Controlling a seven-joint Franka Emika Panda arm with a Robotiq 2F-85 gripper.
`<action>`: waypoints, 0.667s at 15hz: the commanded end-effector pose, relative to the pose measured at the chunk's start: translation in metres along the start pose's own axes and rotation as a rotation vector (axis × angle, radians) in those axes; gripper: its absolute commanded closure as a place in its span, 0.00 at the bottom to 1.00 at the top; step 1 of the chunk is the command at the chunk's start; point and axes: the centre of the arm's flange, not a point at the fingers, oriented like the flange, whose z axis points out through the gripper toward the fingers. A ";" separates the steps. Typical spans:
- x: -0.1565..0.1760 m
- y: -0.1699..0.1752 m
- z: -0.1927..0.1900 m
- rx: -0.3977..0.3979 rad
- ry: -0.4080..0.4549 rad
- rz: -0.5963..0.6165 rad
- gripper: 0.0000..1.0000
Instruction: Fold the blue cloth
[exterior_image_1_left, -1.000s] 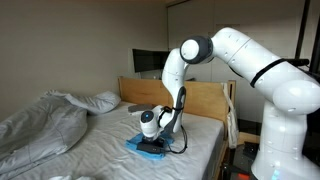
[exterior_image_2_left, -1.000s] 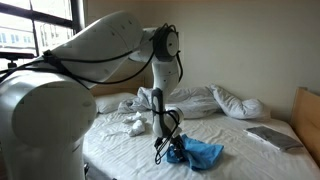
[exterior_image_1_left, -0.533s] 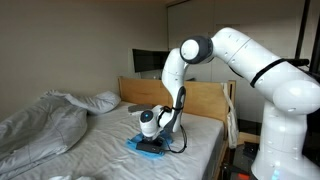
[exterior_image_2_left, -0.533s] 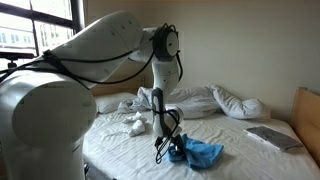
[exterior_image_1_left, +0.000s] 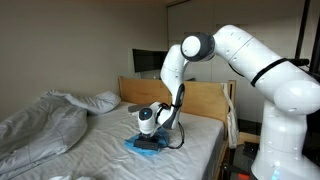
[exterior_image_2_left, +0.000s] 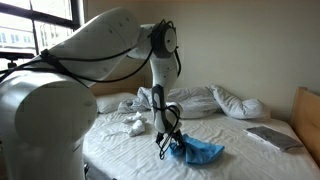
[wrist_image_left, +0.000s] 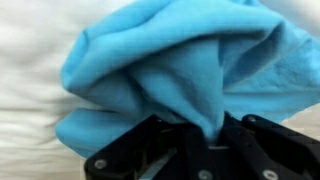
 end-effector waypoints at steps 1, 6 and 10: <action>0.010 -0.006 -0.020 0.043 0.038 -0.007 0.97; -0.008 0.010 0.016 0.006 -0.115 -0.030 0.55; -0.015 0.037 0.040 0.025 -0.313 0.021 0.31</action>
